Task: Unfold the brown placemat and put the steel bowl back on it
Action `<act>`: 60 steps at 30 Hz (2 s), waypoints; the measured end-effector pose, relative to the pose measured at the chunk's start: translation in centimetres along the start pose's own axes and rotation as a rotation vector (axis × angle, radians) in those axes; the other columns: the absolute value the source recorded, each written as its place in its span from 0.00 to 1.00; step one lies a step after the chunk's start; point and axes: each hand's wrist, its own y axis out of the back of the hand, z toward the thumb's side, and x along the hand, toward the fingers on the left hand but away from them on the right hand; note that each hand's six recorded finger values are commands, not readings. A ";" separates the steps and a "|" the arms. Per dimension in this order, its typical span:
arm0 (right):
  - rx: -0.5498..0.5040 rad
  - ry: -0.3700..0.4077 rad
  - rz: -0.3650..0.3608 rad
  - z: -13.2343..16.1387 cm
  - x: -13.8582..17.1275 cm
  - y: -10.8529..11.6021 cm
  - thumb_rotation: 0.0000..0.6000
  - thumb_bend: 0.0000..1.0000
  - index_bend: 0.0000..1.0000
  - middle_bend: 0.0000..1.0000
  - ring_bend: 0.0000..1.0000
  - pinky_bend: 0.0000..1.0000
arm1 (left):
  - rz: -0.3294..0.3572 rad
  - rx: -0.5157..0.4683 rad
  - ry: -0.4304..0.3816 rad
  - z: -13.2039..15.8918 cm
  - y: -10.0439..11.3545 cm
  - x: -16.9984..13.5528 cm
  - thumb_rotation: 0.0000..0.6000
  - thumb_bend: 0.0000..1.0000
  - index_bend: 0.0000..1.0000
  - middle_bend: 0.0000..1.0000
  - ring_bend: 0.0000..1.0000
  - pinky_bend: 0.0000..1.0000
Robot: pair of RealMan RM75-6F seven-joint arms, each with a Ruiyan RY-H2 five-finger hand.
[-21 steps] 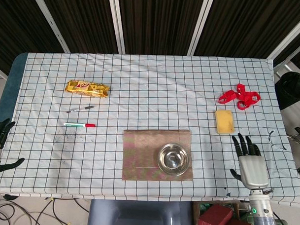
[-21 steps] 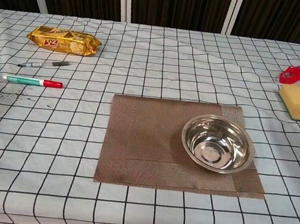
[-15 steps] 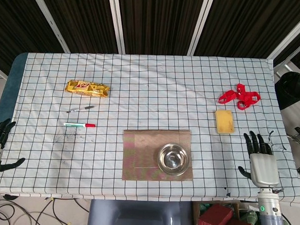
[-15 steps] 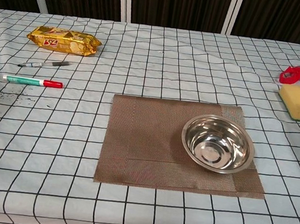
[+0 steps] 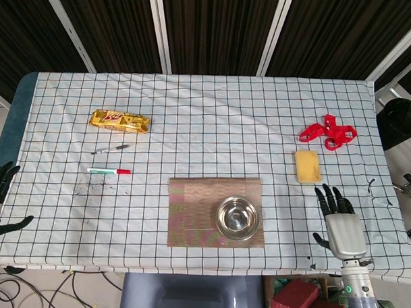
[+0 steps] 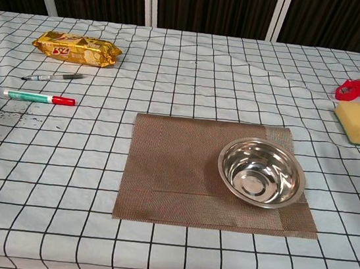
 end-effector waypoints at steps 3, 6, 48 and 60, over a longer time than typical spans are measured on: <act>-0.004 0.030 0.005 1.0 0.0 0.0 1.00 0.08 0.00 0.00 0.00 0.18 | 0.001 0.000 0.000 0.0 0.0 0.0 1.00 0.01 0.00 0.00 0.00 0.01; 0.001 0.053 0.010 1.9 0.0 -0.1 1.00 0.08 0.00 0.00 0.00 0.18 | 0.001 -0.001 0.002 0.0 0.0 0.0 1.00 0.01 0.00 0.00 0.00 0.01; -0.083 0.378 0.166 14.2 -0.6 -5.4 1.00 0.18 0.37 0.12 0.05 0.18 | -0.010 -0.015 0.009 -0.2 0.1 0.1 1.00 0.01 0.00 0.00 0.00 0.01; -0.090 0.368 0.200 15.5 -2.0 -7.6 1.00 0.39 0.58 0.16 0.06 0.18 | -0.015 -0.019 0.010 -0.3 0.1 0.1 1.00 0.01 0.00 0.00 0.00 0.01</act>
